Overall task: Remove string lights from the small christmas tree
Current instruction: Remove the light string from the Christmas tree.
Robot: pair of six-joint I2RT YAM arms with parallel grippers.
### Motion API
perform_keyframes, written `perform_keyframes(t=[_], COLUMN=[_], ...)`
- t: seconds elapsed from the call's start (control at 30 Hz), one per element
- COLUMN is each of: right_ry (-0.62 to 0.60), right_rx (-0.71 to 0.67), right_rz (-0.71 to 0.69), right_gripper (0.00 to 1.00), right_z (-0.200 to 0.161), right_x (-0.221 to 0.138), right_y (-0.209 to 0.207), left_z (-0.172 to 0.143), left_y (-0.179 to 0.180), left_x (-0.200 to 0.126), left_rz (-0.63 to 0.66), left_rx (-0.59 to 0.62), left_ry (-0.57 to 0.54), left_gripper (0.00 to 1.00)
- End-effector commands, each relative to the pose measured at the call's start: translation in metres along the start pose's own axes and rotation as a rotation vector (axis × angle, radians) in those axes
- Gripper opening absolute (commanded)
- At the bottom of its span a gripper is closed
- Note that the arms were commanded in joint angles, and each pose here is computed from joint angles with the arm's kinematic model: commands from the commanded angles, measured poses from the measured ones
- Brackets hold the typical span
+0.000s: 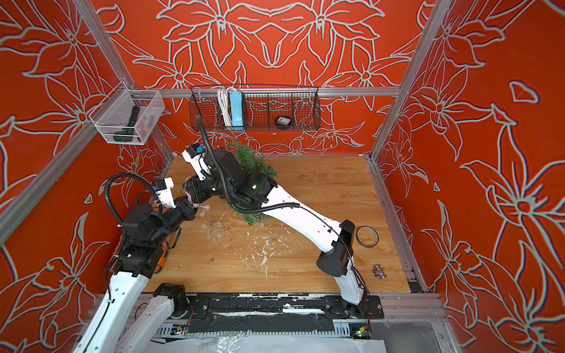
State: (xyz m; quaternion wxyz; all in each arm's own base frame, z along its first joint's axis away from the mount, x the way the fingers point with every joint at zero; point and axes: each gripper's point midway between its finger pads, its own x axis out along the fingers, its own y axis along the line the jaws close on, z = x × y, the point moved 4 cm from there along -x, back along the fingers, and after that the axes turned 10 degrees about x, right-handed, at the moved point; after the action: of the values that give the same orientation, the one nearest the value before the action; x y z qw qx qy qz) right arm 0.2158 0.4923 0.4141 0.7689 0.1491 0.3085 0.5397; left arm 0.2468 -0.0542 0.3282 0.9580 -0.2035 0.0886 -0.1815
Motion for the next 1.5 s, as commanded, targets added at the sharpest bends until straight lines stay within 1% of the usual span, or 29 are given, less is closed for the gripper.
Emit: perform_keyframes(t=[0.0, 0.1, 0.2, 0.23, 0.37, 0.43, 0.6, 0.77, 0.83, 0.87, 0.9, 1.0, 1.2, 1.4, 1.47], right_ry=[-0.076, -0.103, -0.138, -0.151, -0.177, -0.158, -0.103, -0.076, -0.074, -0.074, -0.075, -0.066, -0.033, 0.031, 0.036], right_rx=[-0.024, -0.033, -0.037, -0.036, -0.031, -0.046, -0.092, -0.128, -0.136, -0.140, -0.144, -0.161, -0.222, -0.291, -0.339], right_rz=[-0.035, -0.082, -0.133, -0.144, -0.186, -0.214, -0.255, -0.255, -0.247, -0.241, -0.241, -0.229, -0.205, -0.101, -0.064], right_gripper=[0.23, 0.43, 0.53, 0.54, 0.56, 0.57, 0.58, 0.58, 0.58, 0.58, 0.58, 0.58, 0.60, 0.64, 0.68], right_z=[0.015, 0.013, 0.010, 0.010, 0.001, -0.008, -0.029, -0.041, -0.042, -0.043, -0.043, -0.043, -0.052, -0.091, -0.102], right_x=[-0.024, -0.039, -0.058, -0.067, -0.098, -0.106, -0.112, -0.110, -0.109, -0.108, -0.108, -0.106, -0.104, -0.086, -0.080], right_y=[0.004, -0.006, -0.020, -0.024, -0.043, -0.052, -0.067, -0.074, -0.074, -0.074, -0.074, -0.072, -0.073, -0.080, -0.080], left_z=[0.025, 0.044, 0.073, 0.082, 0.125, 0.142, 0.181, 0.211, 0.220, 0.220, 0.221, 0.226, 0.253, 0.258, 0.258], left_y=[0.001, 0.004, -0.001, -0.002, -0.012, -0.019, -0.040, -0.051, -0.054, -0.048, -0.048, -0.056, -0.082, -0.102, -0.106], left_x=[-0.003, -0.001, 0.002, 0.002, -0.001, -0.006, -0.019, -0.035, -0.044, -0.034, -0.035, -0.040, -0.058, -0.067, -0.070], left_rz=[0.073, 0.139, 0.165, 0.177, 0.221, 0.226, 0.210, 0.257, 0.283, 0.305, 0.309, 0.280, 0.201, 0.089, 0.064], left_rx=[0.021, 0.026, 0.043, 0.050, 0.084, 0.102, 0.129, 0.180, 0.202, 0.200, 0.201, 0.192, 0.182, 0.159, 0.155], left_ry=[-0.062, -0.092, -0.137, -0.151, -0.210, -0.240, -0.296, -0.344, -0.359, -0.338, -0.338, -0.360, -0.417, -0.431, -0.432], left_gripper=[0.00, 0.00, 0.00, 0.00, 0.00, 0.00, 0.00, 0.00, 0.00, 0.00, 0.00, 0.00, 0.00, 0.00, 0.00])
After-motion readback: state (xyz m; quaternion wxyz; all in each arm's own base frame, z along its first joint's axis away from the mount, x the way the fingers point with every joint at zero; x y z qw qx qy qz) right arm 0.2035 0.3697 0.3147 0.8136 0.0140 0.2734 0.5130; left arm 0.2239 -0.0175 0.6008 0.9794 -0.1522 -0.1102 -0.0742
